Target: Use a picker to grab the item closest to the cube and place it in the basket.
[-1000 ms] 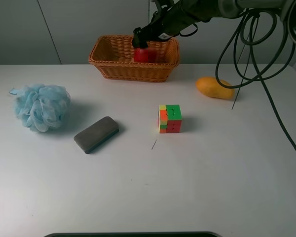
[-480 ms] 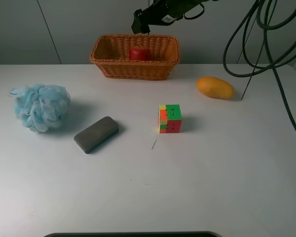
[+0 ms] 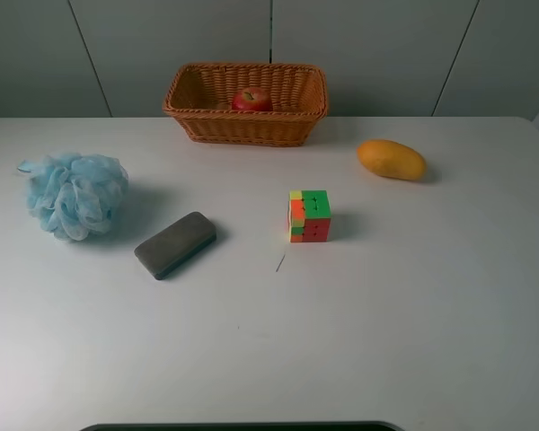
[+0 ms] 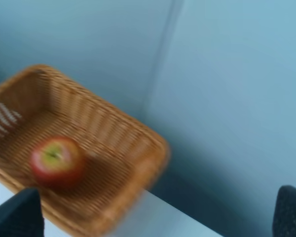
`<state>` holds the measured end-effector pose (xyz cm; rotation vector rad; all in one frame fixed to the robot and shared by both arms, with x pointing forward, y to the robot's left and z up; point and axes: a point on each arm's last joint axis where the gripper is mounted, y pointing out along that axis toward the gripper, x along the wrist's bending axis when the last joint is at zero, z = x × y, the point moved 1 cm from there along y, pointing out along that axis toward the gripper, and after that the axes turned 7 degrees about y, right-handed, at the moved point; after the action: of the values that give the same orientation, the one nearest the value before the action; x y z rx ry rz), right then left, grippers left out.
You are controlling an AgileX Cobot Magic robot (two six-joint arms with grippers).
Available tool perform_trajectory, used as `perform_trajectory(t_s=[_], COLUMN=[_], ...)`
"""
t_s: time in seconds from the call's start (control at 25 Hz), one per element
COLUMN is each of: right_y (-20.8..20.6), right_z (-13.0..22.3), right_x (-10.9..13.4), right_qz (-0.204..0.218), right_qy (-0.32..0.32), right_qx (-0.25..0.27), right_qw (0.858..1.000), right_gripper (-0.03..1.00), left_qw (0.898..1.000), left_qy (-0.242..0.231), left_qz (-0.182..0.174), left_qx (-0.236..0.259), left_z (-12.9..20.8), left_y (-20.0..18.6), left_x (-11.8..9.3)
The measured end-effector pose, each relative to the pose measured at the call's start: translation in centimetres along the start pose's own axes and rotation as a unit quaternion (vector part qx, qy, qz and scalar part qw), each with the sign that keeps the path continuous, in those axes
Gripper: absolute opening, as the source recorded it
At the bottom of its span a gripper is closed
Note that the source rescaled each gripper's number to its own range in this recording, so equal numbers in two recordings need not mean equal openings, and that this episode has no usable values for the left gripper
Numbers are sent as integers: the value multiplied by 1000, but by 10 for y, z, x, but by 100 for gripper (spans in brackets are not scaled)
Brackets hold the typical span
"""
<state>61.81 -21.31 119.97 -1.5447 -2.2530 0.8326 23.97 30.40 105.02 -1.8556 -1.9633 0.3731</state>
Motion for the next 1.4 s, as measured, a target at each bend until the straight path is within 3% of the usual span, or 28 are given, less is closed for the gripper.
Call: perform_trajectory(t_s=[0.2,0.36,0.48,0.64,0.92,1.2,1.4], right_y=[-107,-179,-224,-257,-253,-215,-204], right_z=[19,48,75,111,196,266,293], right_x=[-41,-51,-34,8,55,73,80], right_qz=[86,153,188,160,117,98,94], right_qy=[34,62,66,72,93,128,154], right_qx=[30,18,-9,-71,-83,-79,-74], right_qw=[995,986,980,982,985,984,981], right_gripper=[100,100,100,100,100,100,100], left_qw=[1000,1000,1000,1000,1000,1000,1000], left_qy=[0,0,0,0,2,3,3], left_qz=[0,0,0,0,0,0,0], left_qx=[0,0,0,0,0,0,0], left_z=[0,0,0,0,0,0,0], left_y=[0,0,0,0,0,0,0], left_x=[0,0,0,0,0,0,0])
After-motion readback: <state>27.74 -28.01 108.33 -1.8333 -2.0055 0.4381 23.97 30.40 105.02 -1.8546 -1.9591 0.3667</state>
